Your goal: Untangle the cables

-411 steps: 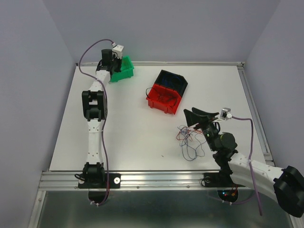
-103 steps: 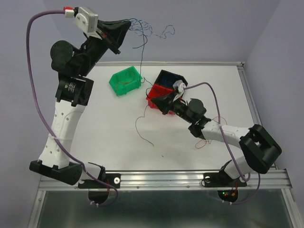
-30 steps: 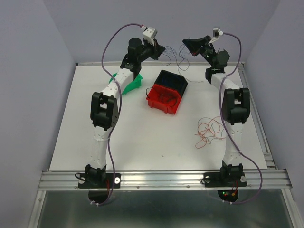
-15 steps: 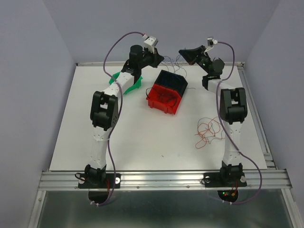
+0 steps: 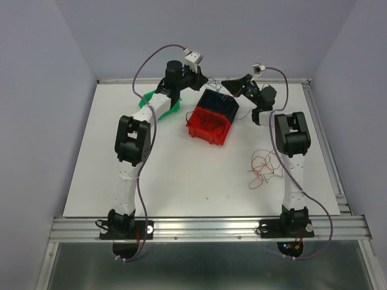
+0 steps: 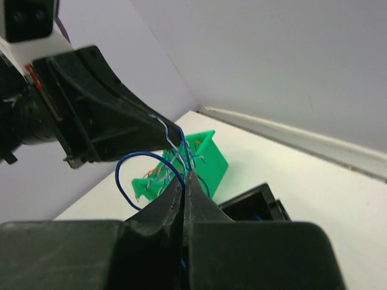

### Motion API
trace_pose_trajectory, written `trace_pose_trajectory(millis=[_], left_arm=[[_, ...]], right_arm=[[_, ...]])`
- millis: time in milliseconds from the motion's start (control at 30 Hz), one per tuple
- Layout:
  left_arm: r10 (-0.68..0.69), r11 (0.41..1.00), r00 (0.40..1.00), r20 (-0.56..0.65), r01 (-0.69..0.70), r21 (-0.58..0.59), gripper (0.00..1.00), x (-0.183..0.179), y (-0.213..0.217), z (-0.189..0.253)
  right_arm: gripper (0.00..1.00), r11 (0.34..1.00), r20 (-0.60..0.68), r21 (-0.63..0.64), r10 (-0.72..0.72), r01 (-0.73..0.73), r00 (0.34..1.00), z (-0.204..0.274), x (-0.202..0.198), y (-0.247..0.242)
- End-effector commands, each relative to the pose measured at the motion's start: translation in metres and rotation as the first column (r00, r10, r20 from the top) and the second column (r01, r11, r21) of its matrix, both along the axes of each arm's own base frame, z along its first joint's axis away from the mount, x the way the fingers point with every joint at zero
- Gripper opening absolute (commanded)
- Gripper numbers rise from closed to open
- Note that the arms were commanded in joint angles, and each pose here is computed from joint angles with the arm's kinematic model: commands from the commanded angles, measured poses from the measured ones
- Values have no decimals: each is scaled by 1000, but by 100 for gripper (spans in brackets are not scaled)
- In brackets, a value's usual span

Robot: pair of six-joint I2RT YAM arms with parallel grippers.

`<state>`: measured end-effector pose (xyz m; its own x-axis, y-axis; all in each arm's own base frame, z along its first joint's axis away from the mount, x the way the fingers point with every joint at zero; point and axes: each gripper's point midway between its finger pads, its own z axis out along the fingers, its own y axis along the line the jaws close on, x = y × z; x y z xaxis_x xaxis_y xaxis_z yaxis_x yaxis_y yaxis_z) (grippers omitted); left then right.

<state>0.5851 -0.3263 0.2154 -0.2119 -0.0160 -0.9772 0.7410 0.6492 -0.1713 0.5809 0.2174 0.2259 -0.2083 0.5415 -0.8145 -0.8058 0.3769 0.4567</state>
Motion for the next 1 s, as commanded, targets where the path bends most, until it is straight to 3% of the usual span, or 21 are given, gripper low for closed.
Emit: trace_pose_trajectory(millis=[0, 300, 433, 767, 967], left_arm=[[-52, 999, 996, 66, 52, -4, 0, -17, -8, 34], [-38, 993, 999, -9, 39, 110, 0, -28, -27, -9], [37, 979, 999, -28, -30, 203, 0, -24, -22, -33], [72, 952, 988, -135, -27, 304, 0, -17, -21, -89], [86, 937, 988, -129, -36, 349, 0, -19, -27, -98]], right_arm=[[1, 999, 52, -25, -25, 26, 998, 8, -13, 4], [0, 982, -72, -152, -124, 112, 990, -33, -4, 9], [1, 961, -114, -227, -185, 156, 976, -48, -3, 9], [0, 833, -210, -503, -376, 230, 902, -110, 2, 32], [1, 787, -290, -560, -479, 259, 828, -132, 7, 24]])
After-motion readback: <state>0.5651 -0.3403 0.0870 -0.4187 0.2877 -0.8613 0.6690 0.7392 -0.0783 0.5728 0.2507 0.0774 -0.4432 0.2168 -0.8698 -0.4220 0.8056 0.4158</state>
